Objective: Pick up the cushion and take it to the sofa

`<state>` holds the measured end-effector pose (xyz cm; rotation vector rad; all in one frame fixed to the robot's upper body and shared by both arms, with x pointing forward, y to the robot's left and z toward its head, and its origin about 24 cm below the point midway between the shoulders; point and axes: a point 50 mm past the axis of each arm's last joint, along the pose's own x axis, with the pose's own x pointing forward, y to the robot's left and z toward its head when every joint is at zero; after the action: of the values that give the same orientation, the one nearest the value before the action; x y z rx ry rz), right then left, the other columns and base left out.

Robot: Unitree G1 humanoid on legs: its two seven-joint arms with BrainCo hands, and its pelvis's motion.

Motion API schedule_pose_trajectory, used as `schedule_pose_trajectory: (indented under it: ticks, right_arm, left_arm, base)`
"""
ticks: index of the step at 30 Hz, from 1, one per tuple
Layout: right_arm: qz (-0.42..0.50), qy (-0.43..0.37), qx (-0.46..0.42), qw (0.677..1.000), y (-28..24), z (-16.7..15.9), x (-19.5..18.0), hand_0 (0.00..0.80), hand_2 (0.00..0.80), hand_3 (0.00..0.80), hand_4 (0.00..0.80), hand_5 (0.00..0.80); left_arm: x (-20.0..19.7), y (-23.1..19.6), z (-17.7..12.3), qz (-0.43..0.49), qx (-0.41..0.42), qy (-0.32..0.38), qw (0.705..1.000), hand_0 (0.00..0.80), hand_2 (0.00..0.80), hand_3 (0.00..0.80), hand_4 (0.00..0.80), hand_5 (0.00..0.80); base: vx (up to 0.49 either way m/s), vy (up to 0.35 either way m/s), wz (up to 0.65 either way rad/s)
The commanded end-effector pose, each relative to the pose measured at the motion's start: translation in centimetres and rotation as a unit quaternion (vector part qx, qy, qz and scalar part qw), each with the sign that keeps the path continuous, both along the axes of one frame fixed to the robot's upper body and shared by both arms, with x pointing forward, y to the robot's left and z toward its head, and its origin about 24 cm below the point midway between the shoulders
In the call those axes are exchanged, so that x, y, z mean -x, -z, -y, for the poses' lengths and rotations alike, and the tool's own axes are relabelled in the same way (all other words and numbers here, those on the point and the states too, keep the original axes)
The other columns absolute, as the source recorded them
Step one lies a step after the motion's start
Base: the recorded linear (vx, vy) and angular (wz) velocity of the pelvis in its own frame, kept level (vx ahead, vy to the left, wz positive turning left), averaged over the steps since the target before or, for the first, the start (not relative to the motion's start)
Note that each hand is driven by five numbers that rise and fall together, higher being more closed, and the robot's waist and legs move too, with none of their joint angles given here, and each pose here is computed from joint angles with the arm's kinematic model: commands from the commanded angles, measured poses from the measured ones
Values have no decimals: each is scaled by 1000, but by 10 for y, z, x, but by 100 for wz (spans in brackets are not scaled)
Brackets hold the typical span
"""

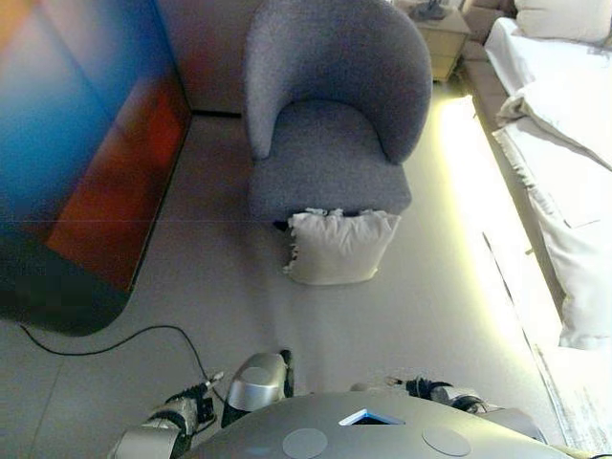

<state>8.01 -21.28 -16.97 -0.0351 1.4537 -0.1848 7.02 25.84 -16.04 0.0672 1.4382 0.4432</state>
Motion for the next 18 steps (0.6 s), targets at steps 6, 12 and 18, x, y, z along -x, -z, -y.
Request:
schedule_pose_trajectory:
  ticks: [6, 12, 18]
  right_arm:
    - [48, 27, 35, 998, -7, 26, -6, 0, 0, 0, 0, 0]
    - [31, 28, 36, 998, -4, 26, 10, 0, 0, 0, 0, 0]
    - [11, 34, 40, 999, -2, 26, 21, 0, 0, 0, 0, 0]
  left_arm:
    - [-14, 1, 14, -4, 11, -6, 1000, 0, 0, 0, 0, 0]
    - [9, 4, 10, -32, 4, -2, 999, 0, 0, 0, 0, 0]
    - [26, 8, 16, -54, 12, 5, 998, 0, 0, 0, 0, 0]
  base:
    - [418, -51, 5]
    - [533, -175, 41]
    - [510, -287, 51]
